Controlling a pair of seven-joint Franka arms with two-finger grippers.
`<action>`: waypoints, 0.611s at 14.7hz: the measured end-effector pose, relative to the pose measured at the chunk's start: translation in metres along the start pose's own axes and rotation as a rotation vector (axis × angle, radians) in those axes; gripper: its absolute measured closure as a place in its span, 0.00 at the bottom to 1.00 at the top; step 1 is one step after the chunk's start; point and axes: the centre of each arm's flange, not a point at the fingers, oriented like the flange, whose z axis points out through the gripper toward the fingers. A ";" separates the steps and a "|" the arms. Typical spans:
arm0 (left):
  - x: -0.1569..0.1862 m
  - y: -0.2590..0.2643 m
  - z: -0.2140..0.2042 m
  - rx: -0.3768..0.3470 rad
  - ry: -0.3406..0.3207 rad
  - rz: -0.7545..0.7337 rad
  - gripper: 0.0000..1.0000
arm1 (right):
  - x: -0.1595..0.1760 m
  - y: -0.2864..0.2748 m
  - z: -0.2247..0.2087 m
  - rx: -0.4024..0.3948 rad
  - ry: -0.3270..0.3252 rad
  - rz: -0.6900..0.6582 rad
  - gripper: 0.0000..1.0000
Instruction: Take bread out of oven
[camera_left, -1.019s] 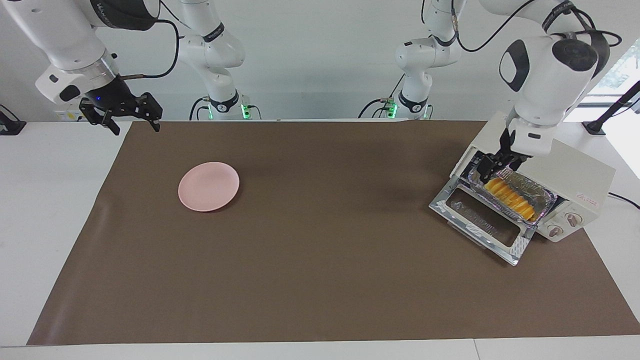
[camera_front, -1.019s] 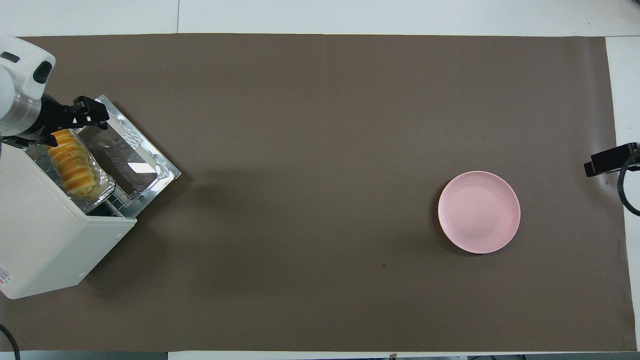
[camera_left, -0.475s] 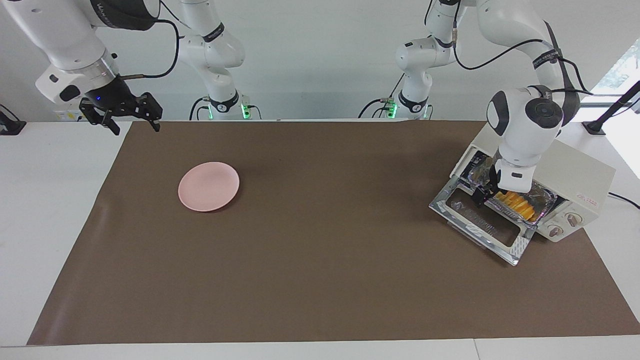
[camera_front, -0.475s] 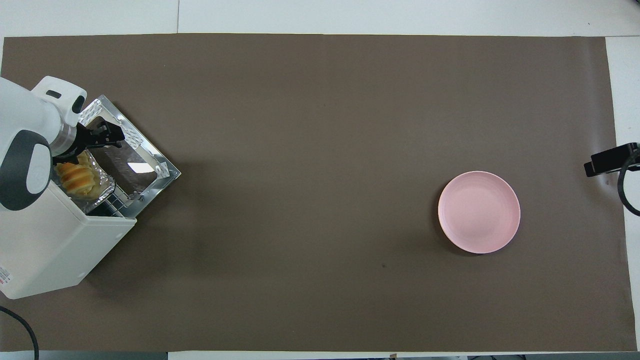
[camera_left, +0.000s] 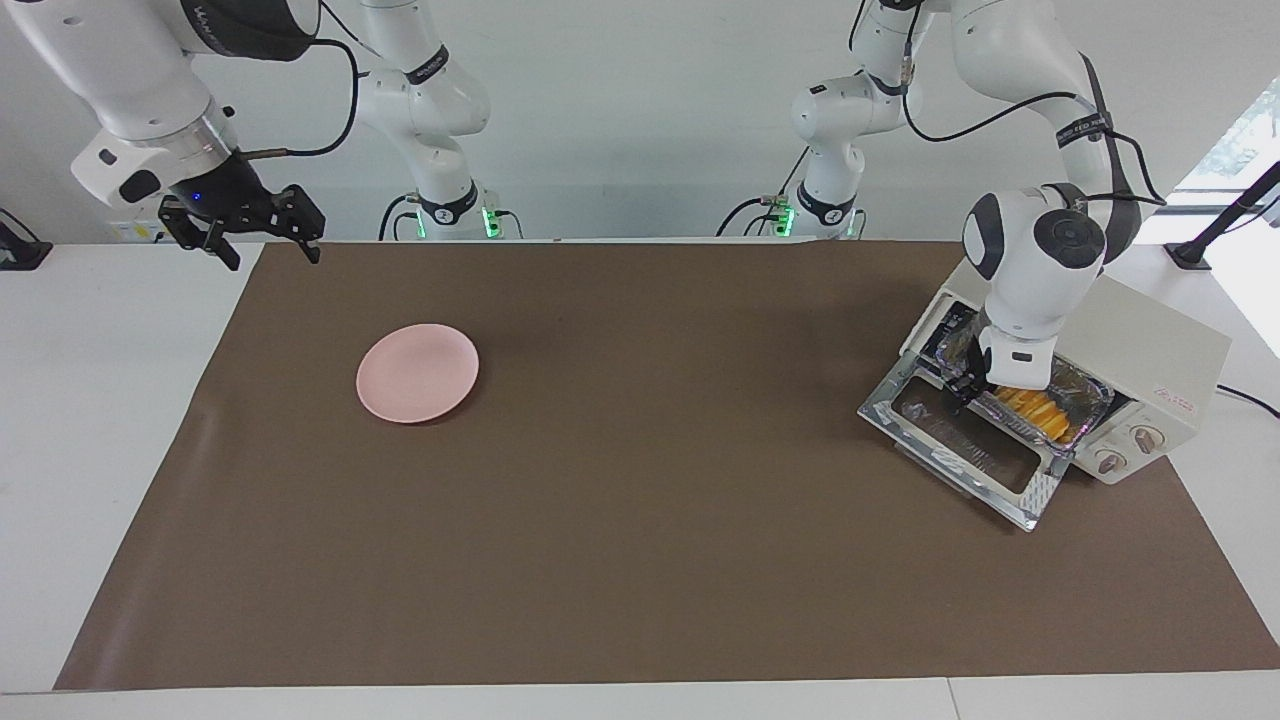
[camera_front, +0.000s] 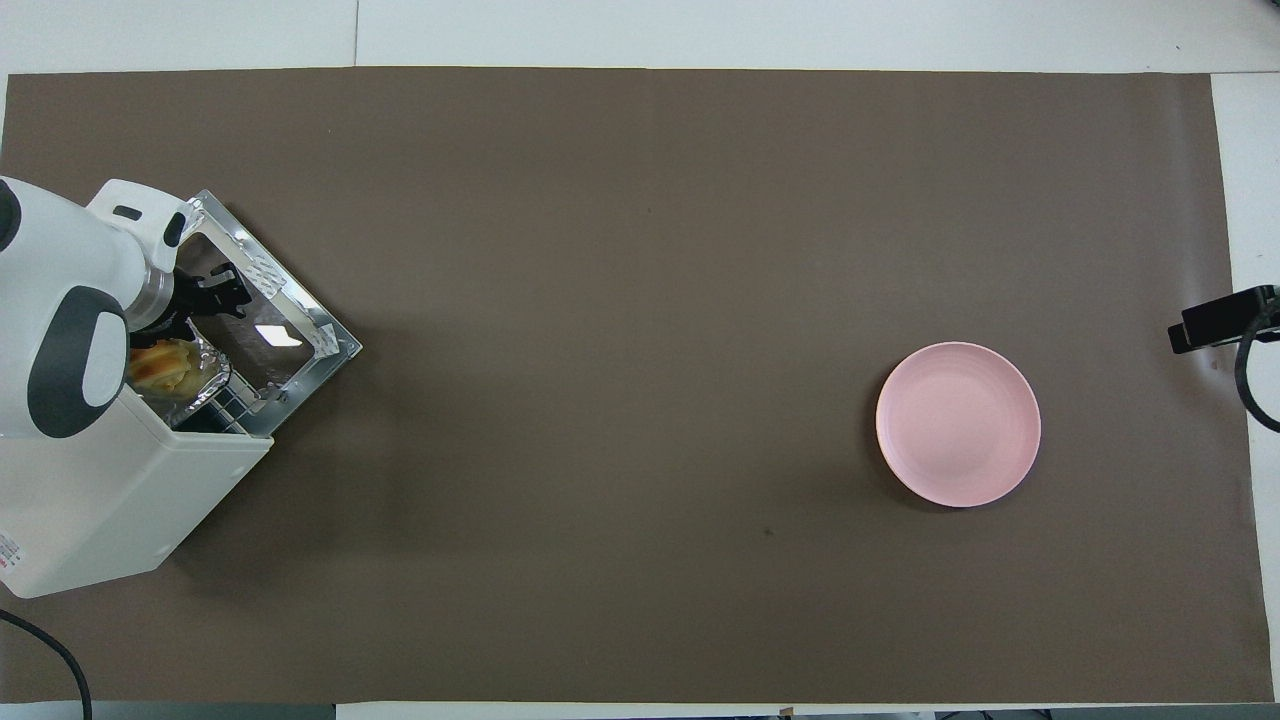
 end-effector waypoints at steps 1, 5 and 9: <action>-0.001 -0.001 0.002 0.003 -0.002 0.000 0.60 | 0.000 0.000 0.000 0.000 0.000 0.000 0.00; -0.005 0.009 0.000 0.026 0.013 0.049 0.98 | 0.000 0.000 0.000 0.000 0.000 0.000 0.00; -0.041 0.119 -0.049 -0.043 0.084 0.207 0.98 | 0.000 0.000 0.000 0.000 0.000 0.000 0.00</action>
